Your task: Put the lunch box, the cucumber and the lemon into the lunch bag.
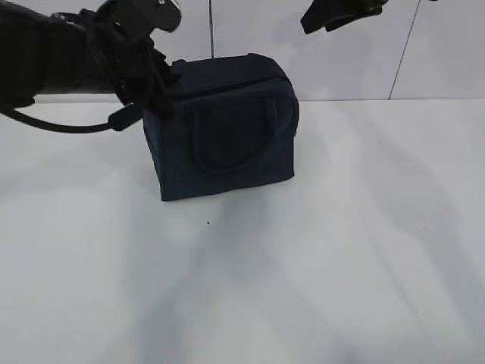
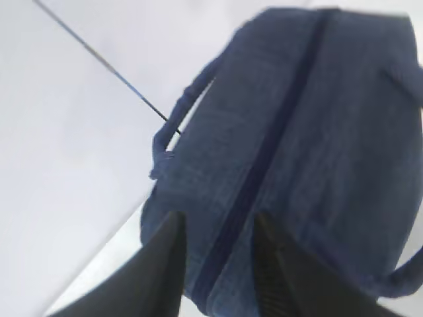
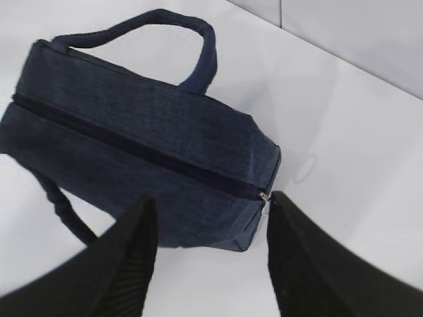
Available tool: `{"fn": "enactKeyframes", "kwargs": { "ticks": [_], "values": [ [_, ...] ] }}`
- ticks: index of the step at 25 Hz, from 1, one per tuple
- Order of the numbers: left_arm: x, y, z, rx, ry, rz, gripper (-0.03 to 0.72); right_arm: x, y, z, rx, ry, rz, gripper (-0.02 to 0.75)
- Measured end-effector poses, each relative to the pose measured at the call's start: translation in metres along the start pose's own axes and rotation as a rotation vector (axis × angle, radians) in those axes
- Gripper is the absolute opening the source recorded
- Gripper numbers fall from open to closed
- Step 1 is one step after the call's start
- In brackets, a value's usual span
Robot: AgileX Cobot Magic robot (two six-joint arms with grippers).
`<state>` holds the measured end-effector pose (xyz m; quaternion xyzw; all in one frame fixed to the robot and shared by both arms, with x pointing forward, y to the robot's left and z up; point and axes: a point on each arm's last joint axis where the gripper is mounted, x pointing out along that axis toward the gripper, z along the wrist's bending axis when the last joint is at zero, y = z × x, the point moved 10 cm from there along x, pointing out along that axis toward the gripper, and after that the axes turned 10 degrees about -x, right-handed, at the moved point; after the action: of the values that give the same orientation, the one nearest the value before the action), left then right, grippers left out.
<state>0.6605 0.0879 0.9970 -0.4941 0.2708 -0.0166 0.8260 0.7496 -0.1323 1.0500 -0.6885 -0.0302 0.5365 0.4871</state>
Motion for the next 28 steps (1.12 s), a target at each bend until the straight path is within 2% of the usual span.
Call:
{"fn": "enactKeyframes", "kwargs": {
  "ticks": [9, 15, 20, 28],
  "values": [
    [-0.045, -0.037, 0.021, -0.314, -0.013, -0.088, 0.247, -0.033, -0.002, 0.021, 0.009, 0.001, -0.003, 0.41],
    [-0.076, -0.061, 0.035, -0.375, -0.024, -0.166, 0.247, -0.07, -0.01, 0.043, -0.001, 0.015, -0.037, 0.41],
    [-0.101, -0.078, 0.045, -0.459, -0.022, -0.237, 0.247, -0.096, -0.008, 0.062, -0.008, 0.02, -0.048, 0.41],
    [-0.108, -0.081, 0.05, -0.478, -0.034, -0.249, 0.247, -0.139, 0.02, 0.094, -0.04, 0.074, -0.004, 0.41]
  ]
}}
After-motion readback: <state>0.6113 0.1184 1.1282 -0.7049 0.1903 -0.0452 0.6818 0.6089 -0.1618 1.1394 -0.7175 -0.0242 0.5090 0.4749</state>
